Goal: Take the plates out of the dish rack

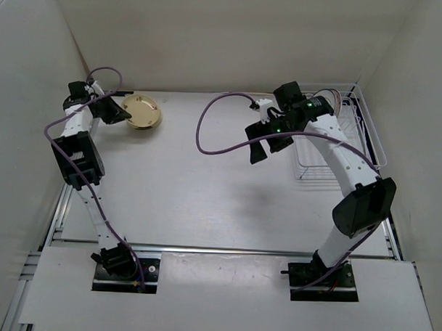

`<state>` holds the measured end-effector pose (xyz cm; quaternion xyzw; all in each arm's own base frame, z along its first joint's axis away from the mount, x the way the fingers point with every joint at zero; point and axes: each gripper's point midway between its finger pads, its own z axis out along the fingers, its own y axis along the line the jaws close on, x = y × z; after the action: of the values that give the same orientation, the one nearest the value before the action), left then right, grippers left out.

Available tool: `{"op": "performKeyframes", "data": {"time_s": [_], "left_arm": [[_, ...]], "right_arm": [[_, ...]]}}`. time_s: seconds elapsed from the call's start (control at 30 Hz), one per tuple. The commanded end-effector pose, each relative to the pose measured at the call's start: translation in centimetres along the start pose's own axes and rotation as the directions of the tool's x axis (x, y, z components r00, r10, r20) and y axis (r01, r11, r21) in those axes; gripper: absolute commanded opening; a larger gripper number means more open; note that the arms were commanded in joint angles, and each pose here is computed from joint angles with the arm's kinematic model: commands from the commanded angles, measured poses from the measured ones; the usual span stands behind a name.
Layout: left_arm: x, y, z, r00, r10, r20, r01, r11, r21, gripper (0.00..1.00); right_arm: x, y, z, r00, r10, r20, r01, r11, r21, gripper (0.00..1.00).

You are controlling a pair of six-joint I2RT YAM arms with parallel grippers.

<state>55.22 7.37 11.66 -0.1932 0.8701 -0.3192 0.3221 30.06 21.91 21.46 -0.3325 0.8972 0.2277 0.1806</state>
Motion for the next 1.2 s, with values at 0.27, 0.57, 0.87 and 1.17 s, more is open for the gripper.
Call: {"op": "performKeyframes", "data": {"time_s": [0.27,0.57,0.87,1.17], "left_arm": [[-0.5,0.8,3.0,0.999,-0.037,-0.013,0.038,0.997,0.072,0.1],[0.4,2.1,4.4,0.995,-0.097,-0.039,0.099,0.993,0.071,0.16],[-0.7,1.8,4.3,0.995,-0.104,-0.006,0.104,0.992,0.065,0.16],[-1.3,2.2,4.3,0.993,-0.119,0.02,0.118,0.993,0.029,0.45]], "right_arm": [[1.8,-1.7,-5.5,0.999,-0.047,-0.008,0.048,0.992,0.115,1.0],[1.4,-1.7,-5.8,0.998,-0.059,-0.004,0.059,0.991,0.116,1.0],[1.2,-1.8,-5.7,0.998,-0.059,-0.004,0.059,0.991,0.116,1.0],[0.5,-1.8,-6.0,0.998,-0.068,0.013,0.065,0.99,0.121,1.0]]}}
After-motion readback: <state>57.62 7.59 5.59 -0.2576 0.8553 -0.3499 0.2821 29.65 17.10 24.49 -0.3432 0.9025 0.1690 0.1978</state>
